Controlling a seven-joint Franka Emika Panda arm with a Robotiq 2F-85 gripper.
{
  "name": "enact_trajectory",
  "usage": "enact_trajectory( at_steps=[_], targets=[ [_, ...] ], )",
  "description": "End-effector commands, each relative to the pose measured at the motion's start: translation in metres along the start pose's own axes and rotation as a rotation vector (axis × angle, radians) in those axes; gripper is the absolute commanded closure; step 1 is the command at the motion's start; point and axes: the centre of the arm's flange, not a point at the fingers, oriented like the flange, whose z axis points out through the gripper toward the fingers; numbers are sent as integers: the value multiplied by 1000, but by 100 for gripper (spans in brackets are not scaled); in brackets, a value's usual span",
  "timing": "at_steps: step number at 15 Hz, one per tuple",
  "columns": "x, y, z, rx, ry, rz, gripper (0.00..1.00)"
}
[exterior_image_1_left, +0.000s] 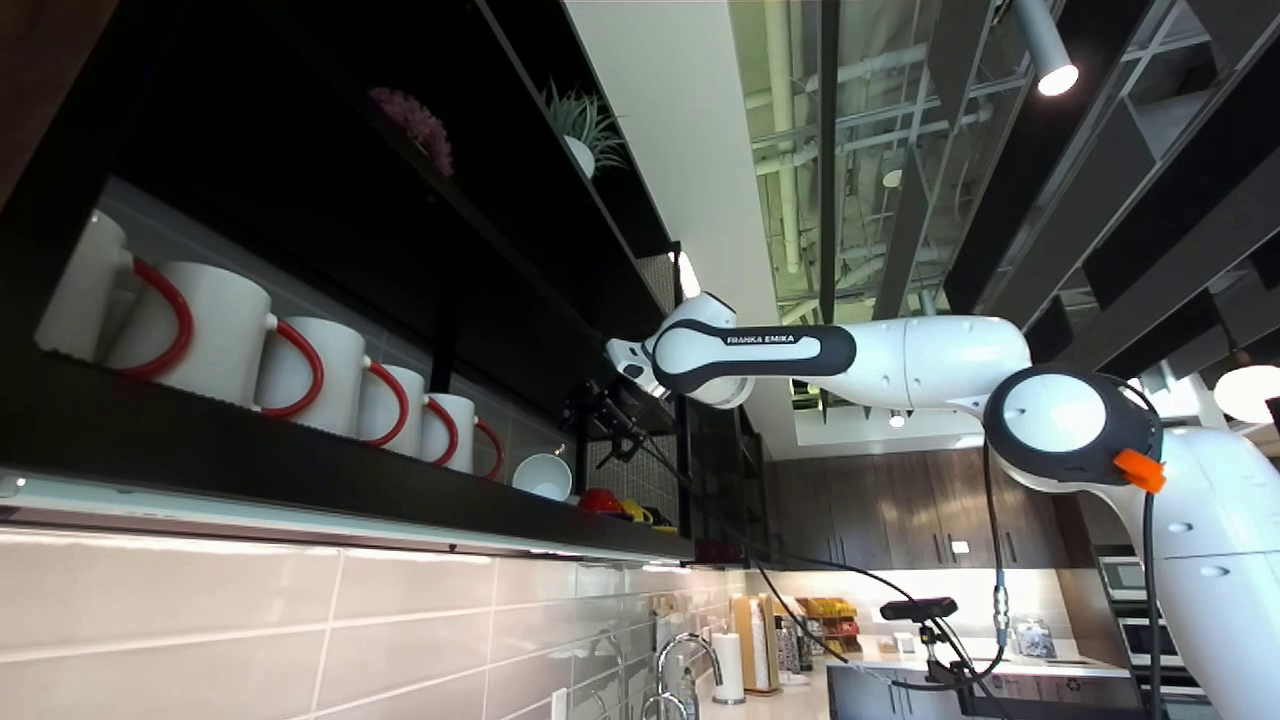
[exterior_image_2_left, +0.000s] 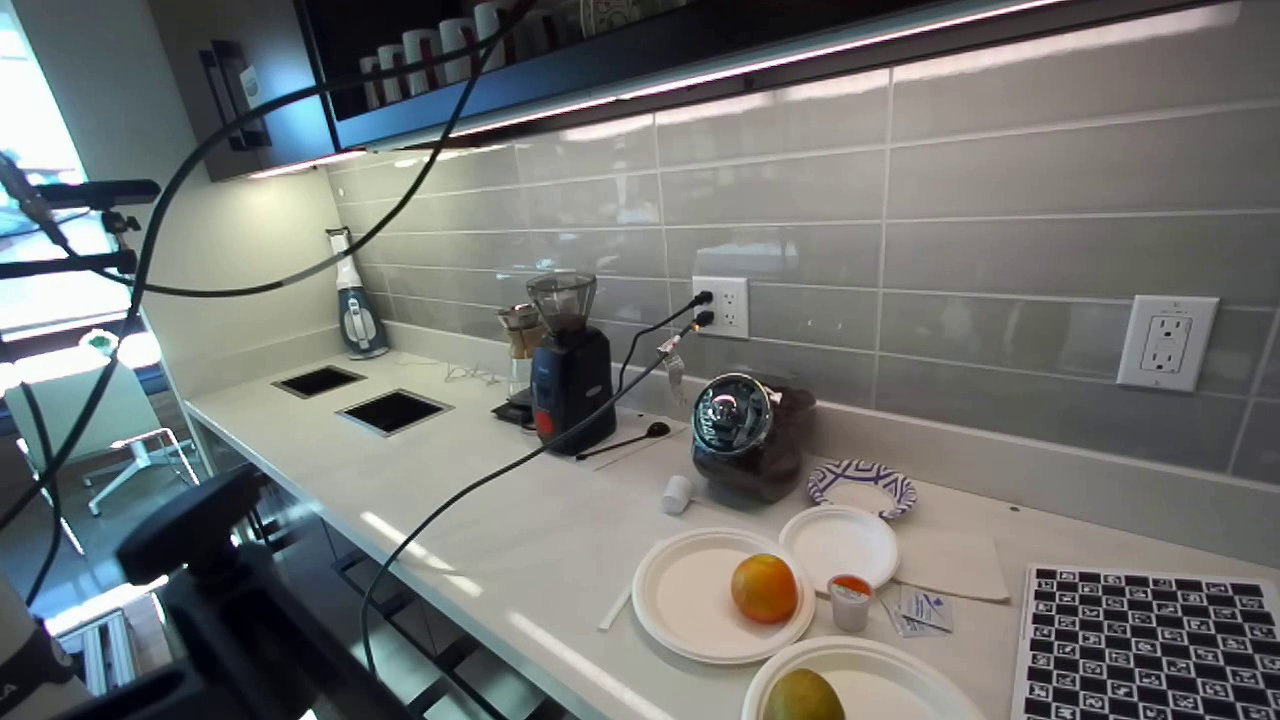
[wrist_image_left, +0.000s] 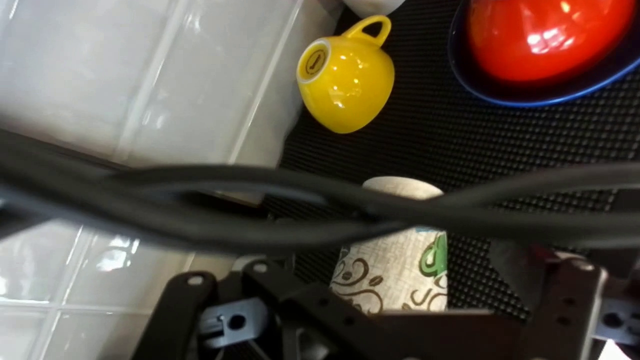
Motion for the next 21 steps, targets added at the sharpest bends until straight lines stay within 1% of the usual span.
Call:
enact_trajectory(
  at_steps=[1,6,10,14,17,21],
  targets=[
    [-18,17,17,-25,57,-4,0],
    [-26,13,31,-9,84,5,0],
    [-24,9,45,12,112,-3,0],
    [-26,7,49,22,146,-11,0],
    [-27,4,50,46,171,-16,0],
    [-28,-4,56,59,134,19,0]
  ],
)
